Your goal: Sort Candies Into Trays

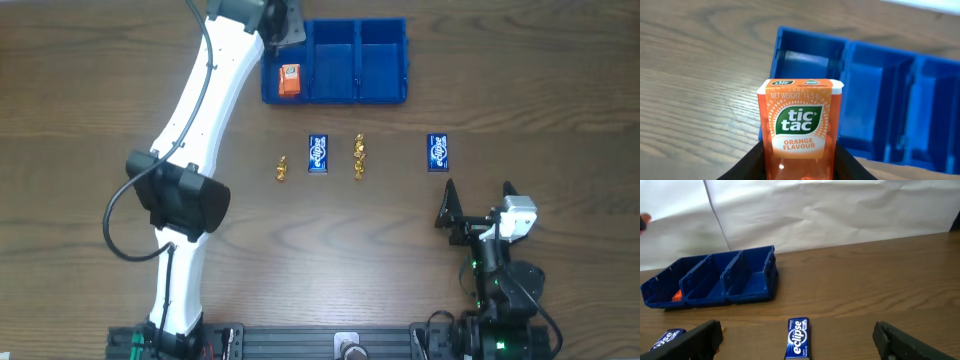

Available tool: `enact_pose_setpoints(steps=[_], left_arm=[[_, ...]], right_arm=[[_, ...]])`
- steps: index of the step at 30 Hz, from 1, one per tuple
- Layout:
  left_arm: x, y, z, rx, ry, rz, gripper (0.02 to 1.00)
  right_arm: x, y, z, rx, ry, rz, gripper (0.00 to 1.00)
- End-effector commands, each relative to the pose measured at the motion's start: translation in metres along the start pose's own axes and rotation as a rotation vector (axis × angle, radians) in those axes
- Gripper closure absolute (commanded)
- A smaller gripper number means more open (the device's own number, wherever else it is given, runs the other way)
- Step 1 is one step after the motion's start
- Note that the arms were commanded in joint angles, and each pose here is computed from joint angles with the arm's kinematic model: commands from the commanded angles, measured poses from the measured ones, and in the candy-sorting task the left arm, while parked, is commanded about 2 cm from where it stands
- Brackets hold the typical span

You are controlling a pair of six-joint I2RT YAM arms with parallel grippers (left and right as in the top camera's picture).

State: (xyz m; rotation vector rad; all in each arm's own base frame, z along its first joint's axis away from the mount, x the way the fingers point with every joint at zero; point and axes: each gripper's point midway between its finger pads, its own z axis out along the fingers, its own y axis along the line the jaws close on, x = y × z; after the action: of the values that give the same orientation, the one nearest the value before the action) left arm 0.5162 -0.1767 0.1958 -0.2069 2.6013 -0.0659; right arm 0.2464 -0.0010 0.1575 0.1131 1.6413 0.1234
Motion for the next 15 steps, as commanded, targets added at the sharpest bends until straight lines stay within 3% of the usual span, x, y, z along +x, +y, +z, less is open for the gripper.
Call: enact_pose_setpoints(steps=[1,15], left_arm=[[0.018,-0.004,0.029,0.010,0.068,0.094,0.687],[0.036,-0.012,0.069,0.047,0.136,0.174,0.673]], right_arm=[[0.000,0.000,0.000,-0.001,0.002,0.006,0.003],[0.000,0.000,0.000,-0.001,0.002,0.006,0.003]])
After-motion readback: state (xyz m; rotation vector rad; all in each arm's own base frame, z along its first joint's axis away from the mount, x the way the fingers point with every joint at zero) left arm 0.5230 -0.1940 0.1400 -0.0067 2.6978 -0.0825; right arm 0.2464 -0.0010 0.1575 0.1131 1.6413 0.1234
